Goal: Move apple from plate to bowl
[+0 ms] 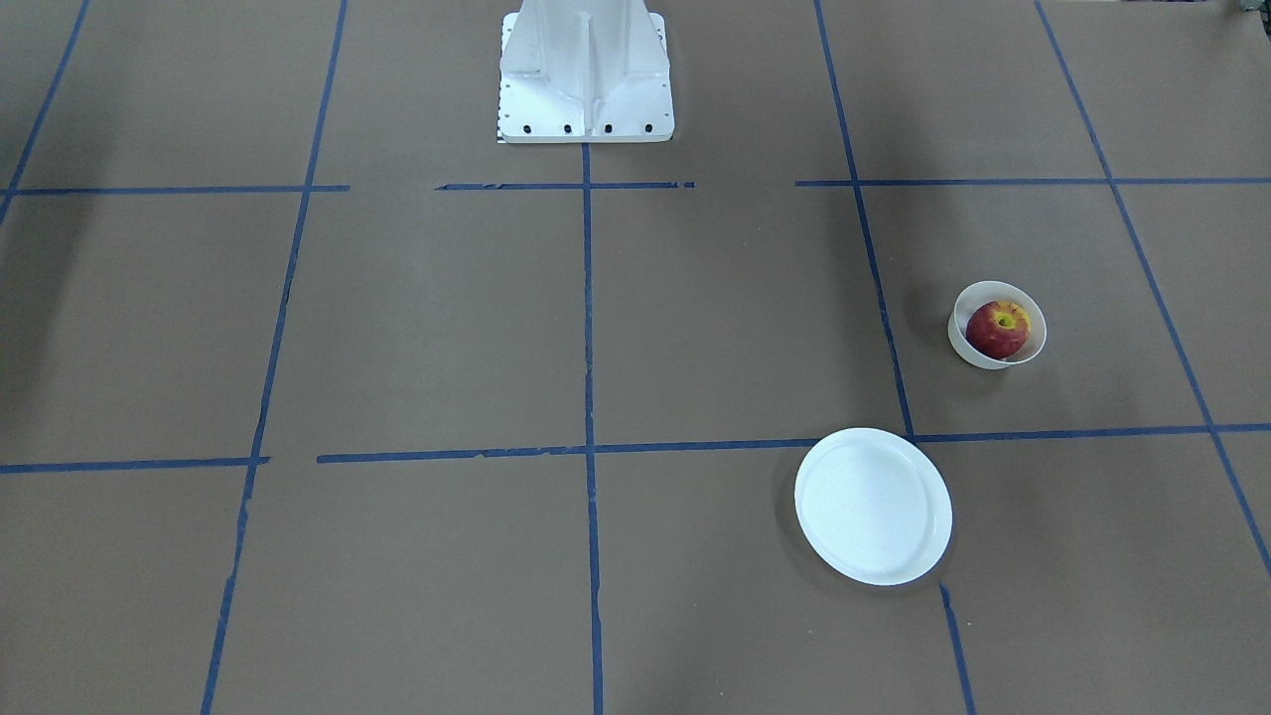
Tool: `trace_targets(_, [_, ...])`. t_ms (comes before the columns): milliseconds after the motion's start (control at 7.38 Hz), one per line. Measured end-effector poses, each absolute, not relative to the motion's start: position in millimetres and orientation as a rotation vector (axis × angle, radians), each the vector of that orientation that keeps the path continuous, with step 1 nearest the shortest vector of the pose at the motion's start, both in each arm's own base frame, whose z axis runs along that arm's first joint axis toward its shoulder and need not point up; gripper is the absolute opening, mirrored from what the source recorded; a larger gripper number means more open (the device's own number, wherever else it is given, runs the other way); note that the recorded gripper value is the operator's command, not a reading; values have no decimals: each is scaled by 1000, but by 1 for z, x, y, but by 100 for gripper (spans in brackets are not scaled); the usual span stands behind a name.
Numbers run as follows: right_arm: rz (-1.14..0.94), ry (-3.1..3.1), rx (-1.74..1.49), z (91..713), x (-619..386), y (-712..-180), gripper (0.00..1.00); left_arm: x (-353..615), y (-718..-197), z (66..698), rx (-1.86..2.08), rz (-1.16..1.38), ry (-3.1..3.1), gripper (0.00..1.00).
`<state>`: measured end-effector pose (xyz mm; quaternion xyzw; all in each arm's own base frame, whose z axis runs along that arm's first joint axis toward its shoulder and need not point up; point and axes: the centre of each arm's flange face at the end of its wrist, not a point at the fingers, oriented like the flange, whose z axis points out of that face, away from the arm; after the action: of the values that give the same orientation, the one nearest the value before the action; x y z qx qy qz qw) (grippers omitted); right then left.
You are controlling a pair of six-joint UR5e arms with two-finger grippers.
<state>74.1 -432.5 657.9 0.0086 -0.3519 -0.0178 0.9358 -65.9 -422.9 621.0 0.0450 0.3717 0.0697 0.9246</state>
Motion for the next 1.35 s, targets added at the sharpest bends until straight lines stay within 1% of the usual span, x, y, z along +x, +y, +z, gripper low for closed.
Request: trace_targets(1354, [-36, -719, 17, 658, 74, -432, 100, -66, -427, 625, 86, 138, 766, 100])
